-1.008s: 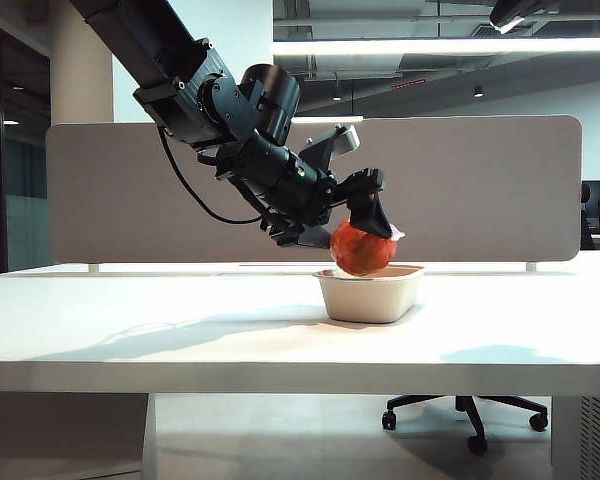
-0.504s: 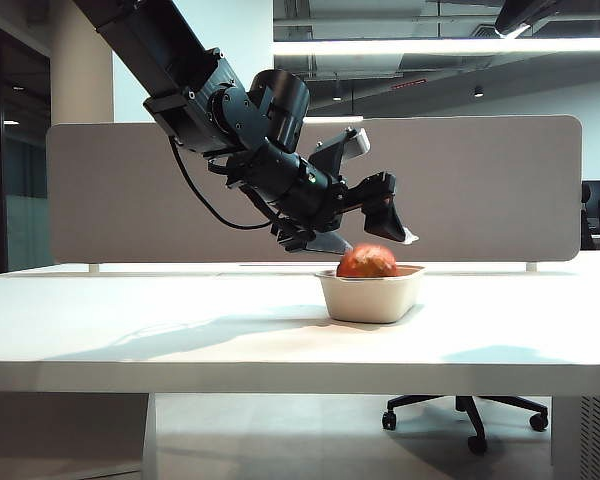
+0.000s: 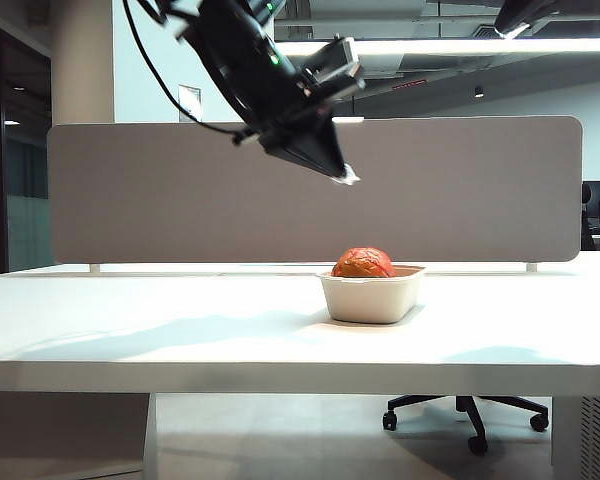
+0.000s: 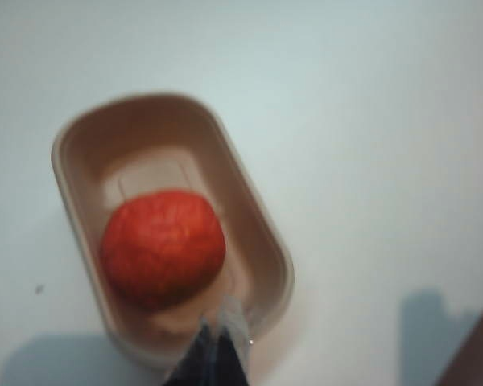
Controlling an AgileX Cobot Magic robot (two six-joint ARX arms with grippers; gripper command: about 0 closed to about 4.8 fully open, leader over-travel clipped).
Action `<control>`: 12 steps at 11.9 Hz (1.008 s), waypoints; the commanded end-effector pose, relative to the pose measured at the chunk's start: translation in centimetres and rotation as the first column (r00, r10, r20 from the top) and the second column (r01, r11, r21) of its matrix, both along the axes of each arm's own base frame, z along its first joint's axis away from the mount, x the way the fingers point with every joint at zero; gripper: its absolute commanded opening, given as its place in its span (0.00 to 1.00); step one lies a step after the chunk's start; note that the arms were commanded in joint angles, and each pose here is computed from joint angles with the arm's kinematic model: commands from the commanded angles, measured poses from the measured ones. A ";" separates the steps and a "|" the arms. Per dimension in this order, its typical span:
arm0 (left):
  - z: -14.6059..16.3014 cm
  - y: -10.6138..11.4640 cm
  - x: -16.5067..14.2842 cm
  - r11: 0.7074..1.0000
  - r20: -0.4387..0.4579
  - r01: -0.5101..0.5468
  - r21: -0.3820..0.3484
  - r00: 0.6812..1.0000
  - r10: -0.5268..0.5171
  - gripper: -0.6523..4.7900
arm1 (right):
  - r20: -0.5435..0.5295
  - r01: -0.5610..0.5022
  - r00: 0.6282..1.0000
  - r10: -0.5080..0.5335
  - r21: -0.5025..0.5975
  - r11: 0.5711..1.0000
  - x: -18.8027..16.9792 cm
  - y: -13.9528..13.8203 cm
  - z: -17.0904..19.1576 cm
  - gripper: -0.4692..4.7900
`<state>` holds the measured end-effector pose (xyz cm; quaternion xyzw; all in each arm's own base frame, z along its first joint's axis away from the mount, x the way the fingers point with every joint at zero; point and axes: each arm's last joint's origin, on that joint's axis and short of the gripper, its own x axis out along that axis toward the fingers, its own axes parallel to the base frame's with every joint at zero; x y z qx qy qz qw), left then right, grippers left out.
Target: Pick up the orange and place it into the paper lunchbox.
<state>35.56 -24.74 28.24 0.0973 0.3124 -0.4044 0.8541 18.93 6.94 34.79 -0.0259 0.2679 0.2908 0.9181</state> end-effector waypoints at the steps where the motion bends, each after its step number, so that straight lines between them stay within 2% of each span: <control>1: 6.0 3.9 -5.5 0.996 0.002 -0.018 0.086 1.000 0.018 0.11 | 0.174 -0.008 0.985 0.014 -0.036 0.999 -1.6 -0.6 2.0 0.08; 2: 9.0 7.7 -11.6 0.997 0.111 -0.058 0.048 0.992 0.052 0.11 | 0.346 0.095 0.934 -0.087 -0.007 0.995 -5.9 -2.3 4.1 0.08; 4: 9.4 8.8 -13.4 0.997 0.149 -0.066 0.030 0.987 0.061 0.11 | 0.377 0.094 0.922 -0.090 0.008 0.996 -6.9 -2.6 4.0 0.08; 5: 9.5 11.5 -17.1 0.997 0.216 -0.071 -0.025 0.974 0.074 0.11 | 0.451 0.092 0.887 -0.102 0.043 0.995 -8.6 -3.2 2.6 0.08; 6: 9.3 12.5 -18.5 0.995 0.245 -0.089 -0.047 0.965 0.098 0.11 | 0.470 0.091 0.876 -0.105 0.053 0.994 -9.0 -3.3 1.6 0.08; 7: 7.3 14.5 -21.4 0.994 0.266 -0.092 -0.064 0.958 0.106 0.11 | 0.452 0.097 0.883 -0.128 0.092 0.991 -10.3 -3.7 -0.5 0.09; 9: 5.3 15.7 -23.1 0.991 0.270 -0.090 -0.104 0.956 0.115 0.11 | 0.492 0.122 0.856 -0.161 0.111 0.986 -11.0 -4.0 -1.2 0.09; 12: 3.5 16.6 -24.3 0.986 0.286 -0.122 -0.111 0.947 0.149 0.11 | 0.497 0.142 0.849 -0.179 0.112 0.983 -11.4 -4.2 -1.8 0.09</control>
